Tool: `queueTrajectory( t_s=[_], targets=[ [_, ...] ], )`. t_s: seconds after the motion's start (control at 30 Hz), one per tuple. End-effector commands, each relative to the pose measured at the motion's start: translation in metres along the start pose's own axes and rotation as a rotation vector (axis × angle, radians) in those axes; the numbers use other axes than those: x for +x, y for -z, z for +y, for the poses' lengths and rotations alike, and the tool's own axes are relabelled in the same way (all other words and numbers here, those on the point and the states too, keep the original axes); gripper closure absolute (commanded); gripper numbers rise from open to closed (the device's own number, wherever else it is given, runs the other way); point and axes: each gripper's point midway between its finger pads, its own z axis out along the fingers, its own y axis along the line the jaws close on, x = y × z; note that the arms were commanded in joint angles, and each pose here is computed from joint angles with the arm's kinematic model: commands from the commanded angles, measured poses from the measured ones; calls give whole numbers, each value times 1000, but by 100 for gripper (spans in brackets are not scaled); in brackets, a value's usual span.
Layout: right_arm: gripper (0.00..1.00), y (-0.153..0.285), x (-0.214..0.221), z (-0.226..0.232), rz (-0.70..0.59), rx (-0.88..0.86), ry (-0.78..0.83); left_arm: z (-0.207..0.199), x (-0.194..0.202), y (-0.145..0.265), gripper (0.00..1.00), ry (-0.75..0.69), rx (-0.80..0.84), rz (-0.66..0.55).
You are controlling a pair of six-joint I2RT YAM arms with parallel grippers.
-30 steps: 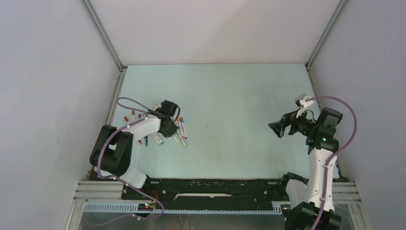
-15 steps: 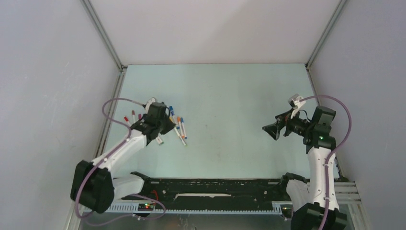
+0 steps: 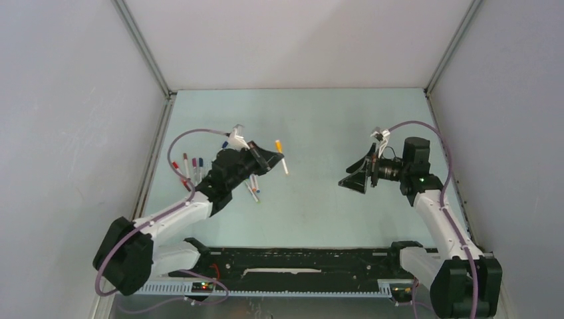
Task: Open the pen caps
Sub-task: Pick up the pen from the center of the board, then open the pen cap from the pen.
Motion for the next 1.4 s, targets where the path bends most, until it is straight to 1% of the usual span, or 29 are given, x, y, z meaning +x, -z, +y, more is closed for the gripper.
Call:
queueTrajectory(
  t_s=[0.0,0.17,0.37,0.53,0.83,0.93,1.03,1.07,1.13,1.2,1.23,1.27,1.3,1.33,1.37],
  targets=[
    [0,-14,-17,12,-43,-59,-49,-80,-13,-15,100,-4,252,-71],
    [0,-21,-23,11,-72,-72,-118,-116,12,-34,100,8,316,-33],
    [0,-32,-18,7,-55,-80,-179,-143,33,-54,100,46,370,-13],
    [10,-36,-19,4,-53,-88,-214,-151,47,-61,100,51,380,11],
    [38,-42,-19,9,-38,-134,-242,-153,61,-67,100,45,376,34],
    [50,-44,-18,10,-31,-145,-252,-156,63,-67,100,41,384,38],
    [66,-46,-17,10,-19,-154,-262,-158,64,-66,100,31,390,39],
    [68,-47,-16,11,-14,-159,-264,-159,63,-66,100,28,391,39],
    [68,-49,-15,12,-4,-167,-268,-159,63,-65,100,22,390,37],
    [57,-50,-14,12,2,-165,-269,-159,63,-64,100,17,391,39],
    [55,-51,-13,12,6,-166,-271,-159,64,-64,100,16,389,40],
    [54,-51,-13,12,6,-169,-267,-158,64,-64,100,16,388,39],
    [55,-51,-13,13,6,-170,-266,-158,64,-64,100,15,388,41],
    [60,-51,-14,13,6,-173,-263,-158,65,-64,100,14,389,44],
    [68,-51,-14,14,6,-175,-261,-159,65,-64,100,13,392,45]
  ],
)
